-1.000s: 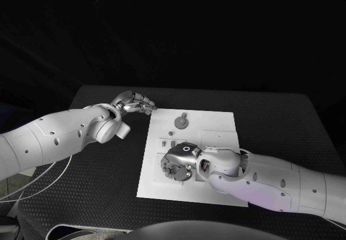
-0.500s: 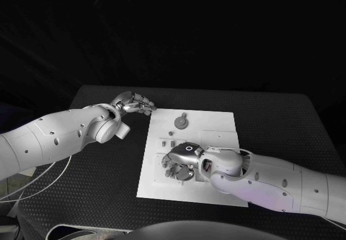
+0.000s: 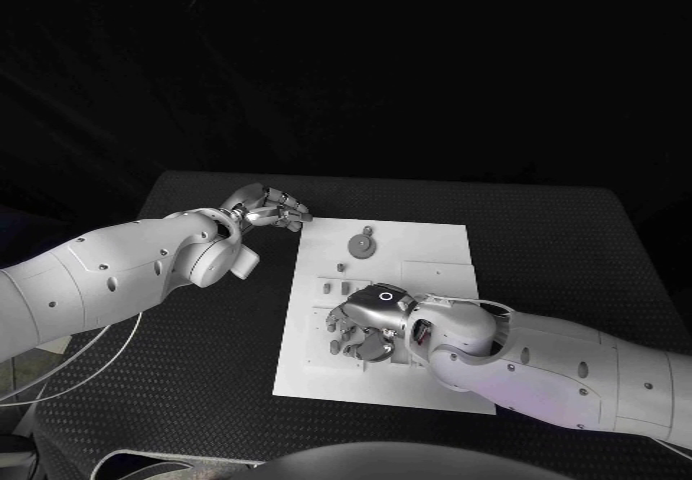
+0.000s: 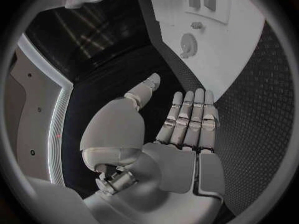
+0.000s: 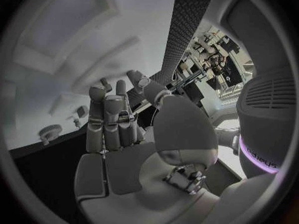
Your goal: Assemble the parts on the task board
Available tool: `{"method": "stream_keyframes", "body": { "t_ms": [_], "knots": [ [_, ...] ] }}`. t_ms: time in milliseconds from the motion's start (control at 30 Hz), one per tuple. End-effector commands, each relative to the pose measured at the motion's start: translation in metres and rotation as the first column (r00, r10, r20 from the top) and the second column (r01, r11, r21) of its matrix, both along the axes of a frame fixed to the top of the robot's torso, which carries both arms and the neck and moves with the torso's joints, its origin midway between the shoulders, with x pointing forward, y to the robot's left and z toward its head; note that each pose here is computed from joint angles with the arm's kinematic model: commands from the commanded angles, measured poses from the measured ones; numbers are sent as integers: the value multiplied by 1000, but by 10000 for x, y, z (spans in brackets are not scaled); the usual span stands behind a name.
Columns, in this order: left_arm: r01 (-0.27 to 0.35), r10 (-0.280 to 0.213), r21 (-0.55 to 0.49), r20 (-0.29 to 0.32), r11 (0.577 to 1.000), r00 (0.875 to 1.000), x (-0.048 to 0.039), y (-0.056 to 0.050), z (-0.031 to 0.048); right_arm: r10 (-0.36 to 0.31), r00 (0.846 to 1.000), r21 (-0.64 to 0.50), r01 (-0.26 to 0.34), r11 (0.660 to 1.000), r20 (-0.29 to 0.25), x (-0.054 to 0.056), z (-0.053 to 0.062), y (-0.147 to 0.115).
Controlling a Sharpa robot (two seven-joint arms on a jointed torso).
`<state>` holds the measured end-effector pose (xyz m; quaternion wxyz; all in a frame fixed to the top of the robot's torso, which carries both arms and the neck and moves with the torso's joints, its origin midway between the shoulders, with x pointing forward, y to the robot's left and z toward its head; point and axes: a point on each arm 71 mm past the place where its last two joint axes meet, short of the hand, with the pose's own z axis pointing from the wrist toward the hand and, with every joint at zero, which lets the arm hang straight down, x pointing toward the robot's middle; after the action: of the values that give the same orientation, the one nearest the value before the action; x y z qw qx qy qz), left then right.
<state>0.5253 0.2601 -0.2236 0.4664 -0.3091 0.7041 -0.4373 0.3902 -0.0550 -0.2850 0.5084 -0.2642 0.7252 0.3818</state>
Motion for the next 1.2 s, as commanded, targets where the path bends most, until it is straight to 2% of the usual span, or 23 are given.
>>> {"method": "stream_keyframes", "body": {
  "t_ms": [33, 167, 333, 400, 500, 567, 633, 667, 700, 767, 833, 933, 967, 1033, 1133, 1200],
  "knots": [
    [12, -12, -10, 0, 1000, 1000, 0, -19, 8, -12, 1000, 95, 11, 995, 14, 1, 135, -3],
    [5, -5, -8, 2, 1000, 1000, 5, -7, 8, -34, 999, 154, 31, 988, 19, 44, 288, -33],
    [4, -4, -8, 4, 1000, 1000, 7, -6, 8, -100, 995, 185, 93, 978, 28, 200, 524, -214],
    [3, -3, -7, 3, 1000, 1000, 5, 1, 8, -151, 988, 183, 155, 971, -31, 287, 596, -362],
    [-1, 1, -5, 3, 1000, 1000, 16, 9, 4, -235, 966, 178, 251, 951, -107, 427, 681, -574],
    [-1, 1, -5, 3, 1000, 1000, 18, 12, 2, -296, 941, 126, 318, 940, -164, 512, 722, -745],
    [-2, 2, -4, 2, 1000, 1000, 24, 12, -2, -352, 911, 125, 383, 915, -214, 592, 782, -901],
    [-1, 1, -4, 2, 1000, 1000, 26, 10, -4, -375, 894, 112, 410, 905, -245, 604, 784, -971],
    [-1, 1, -4, 2, 1000, 1000, 26, 9, -4, -380, 890, 106, 416, 903, -253, 605, 782, -986],
    [-2, 2, -4, 1, 1000, 1000, 30, 10, -7, -425, 852, 48, 460, 887, -307, 604, 756, -1102],
    [-2, 2, -6, 0, 1000, 1000, 35, 10, -13, -435, 837, -30, 452, 892, -332, 588, 715, -1184],
    [-4, 5, -9, 4, 1000, 1000, 40, 12, -20, -469, 800, -156, 444, 882, -375, 550, 638, -1305],
    [-6, 6, -11, 6, 1000, 1000, 41, 13, -22, -487, 783, -173, 458, 872, -386, 542, 618, -1344],
    [-7, 7, -12, 7, 1000, 1000, 42, 9, -29, -505, 766, -221, 454, 863, -397, 516, 576, -1403],
    [-9, 9, -14, 5, 1000, 1000, 38, 7, -56, -545, 721, -281, 467, 839, -429, 458, 498, -1539],
    [-10, 10, -14, 2, 1000, 1000, 35, 8, -68, -562, 706, -294, 479, 827, -431, 428, 464, -1604]
  ]
}}
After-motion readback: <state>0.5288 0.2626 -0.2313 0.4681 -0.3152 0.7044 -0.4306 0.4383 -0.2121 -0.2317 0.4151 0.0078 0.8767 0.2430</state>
